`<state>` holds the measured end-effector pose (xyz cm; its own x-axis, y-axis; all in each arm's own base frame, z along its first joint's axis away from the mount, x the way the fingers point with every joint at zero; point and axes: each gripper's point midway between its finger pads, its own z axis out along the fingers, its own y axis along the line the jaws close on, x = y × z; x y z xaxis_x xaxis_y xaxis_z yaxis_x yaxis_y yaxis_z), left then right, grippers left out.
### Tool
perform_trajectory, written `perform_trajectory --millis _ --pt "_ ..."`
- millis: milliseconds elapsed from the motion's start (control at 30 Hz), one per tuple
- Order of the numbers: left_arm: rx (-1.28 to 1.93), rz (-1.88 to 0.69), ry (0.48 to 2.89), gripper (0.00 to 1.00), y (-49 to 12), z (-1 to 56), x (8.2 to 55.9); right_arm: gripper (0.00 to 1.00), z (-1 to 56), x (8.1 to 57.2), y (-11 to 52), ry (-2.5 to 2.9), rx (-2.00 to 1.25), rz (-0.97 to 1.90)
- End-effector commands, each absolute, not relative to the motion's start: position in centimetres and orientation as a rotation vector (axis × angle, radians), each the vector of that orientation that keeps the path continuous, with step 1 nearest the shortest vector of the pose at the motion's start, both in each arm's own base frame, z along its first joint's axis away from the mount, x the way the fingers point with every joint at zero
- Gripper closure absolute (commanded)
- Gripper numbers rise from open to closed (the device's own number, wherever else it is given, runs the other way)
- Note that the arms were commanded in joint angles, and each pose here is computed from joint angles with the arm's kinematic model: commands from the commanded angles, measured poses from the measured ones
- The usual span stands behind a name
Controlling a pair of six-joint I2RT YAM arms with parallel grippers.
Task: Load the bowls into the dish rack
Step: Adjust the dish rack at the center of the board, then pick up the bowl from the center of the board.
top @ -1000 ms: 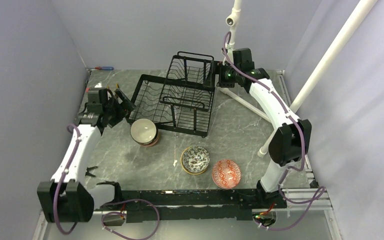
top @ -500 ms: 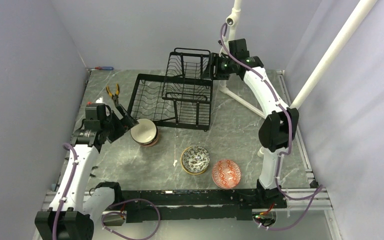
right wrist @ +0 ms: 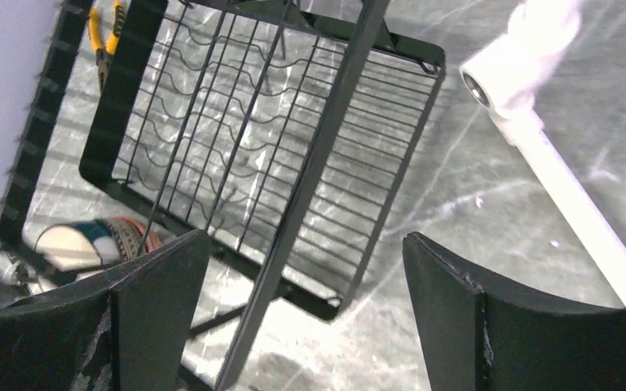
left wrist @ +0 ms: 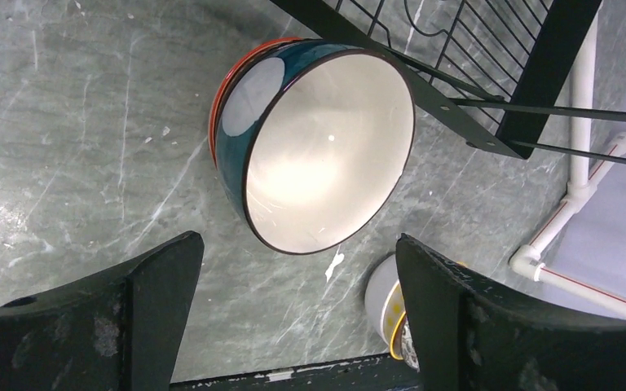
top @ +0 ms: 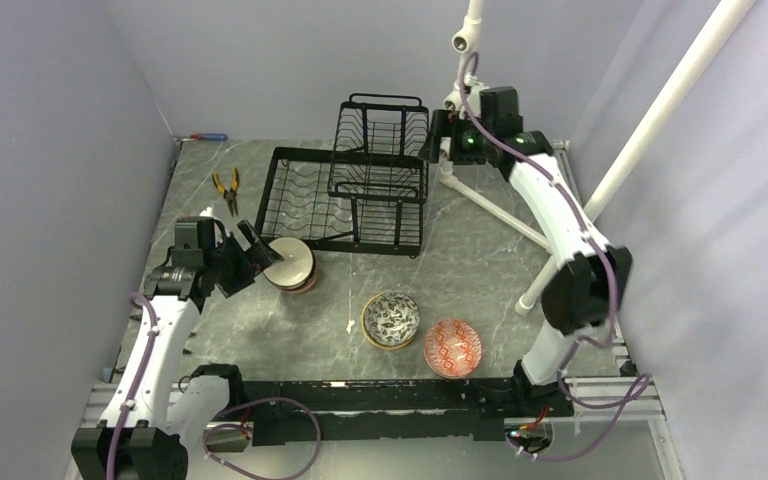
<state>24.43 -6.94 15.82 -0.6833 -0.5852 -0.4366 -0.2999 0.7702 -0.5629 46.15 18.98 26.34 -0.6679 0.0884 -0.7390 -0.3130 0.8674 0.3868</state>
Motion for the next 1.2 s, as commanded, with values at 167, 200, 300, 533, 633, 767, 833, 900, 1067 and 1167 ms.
perform_trajectory --millis 167,200,300,533,633,767,833,900,1067,1167 --pt "-0.698 -0.546 2.368 0.15 -6.2 15.0 25.0 0.01 34.9 38.3 16.0 1.864 -0.188 0.604" --pt "-0.707 -0.539 2.381 0.16 -6.1 14.6 25.1 0.01 35.2 37.4 15.9 1.842 -0.19 0.613" --pt "-0.729 -0.518 2.408 0.21 -6.0 13.4 25.6 0.01 34.7 35.1 15.6 1.805 -0.193 0.638" --pt "-0.74 -0.537 2.436 0.4 -6.3 11.5 26.8 0.03 33.3 32.4 15.0 1.762 -0.158 0.67" --pt "-0.737 -0.537 2.45 0.47 -6.3 11.0 27.2 0.03 32.6 31.9 15.3 1.766 -0.163 0.704" --pt "-0.746 -0.495 2.468 0.54 -6.0 10.4 27.4 0.02 32.0 31.6 15.8 1.794 -0.193 0.727" --pt "-0.743 -0.466 2.479 0.57 -5.7 10.2 27.3 0.01 31.9 31.1 16.4 1.802 -0.24 0.763" --pt "-0.739 -0.454 2.484 0.63 -5.5 10.1 27.2 0.0 31.9 30.8 16.7 1.806 -0.246 0.783" --pt "-0.722 -0.457 2.466 0.87 -5.5 11.1 27.0 0.0 32.2 30.2 17.0 1.801 -0.259 0.812" --pt "-0.714 -0.448 2.445 0.97 -5.4 12.3 26.6 0.0 32.7 29.9 17.3 1.803 -0.281 0.836"
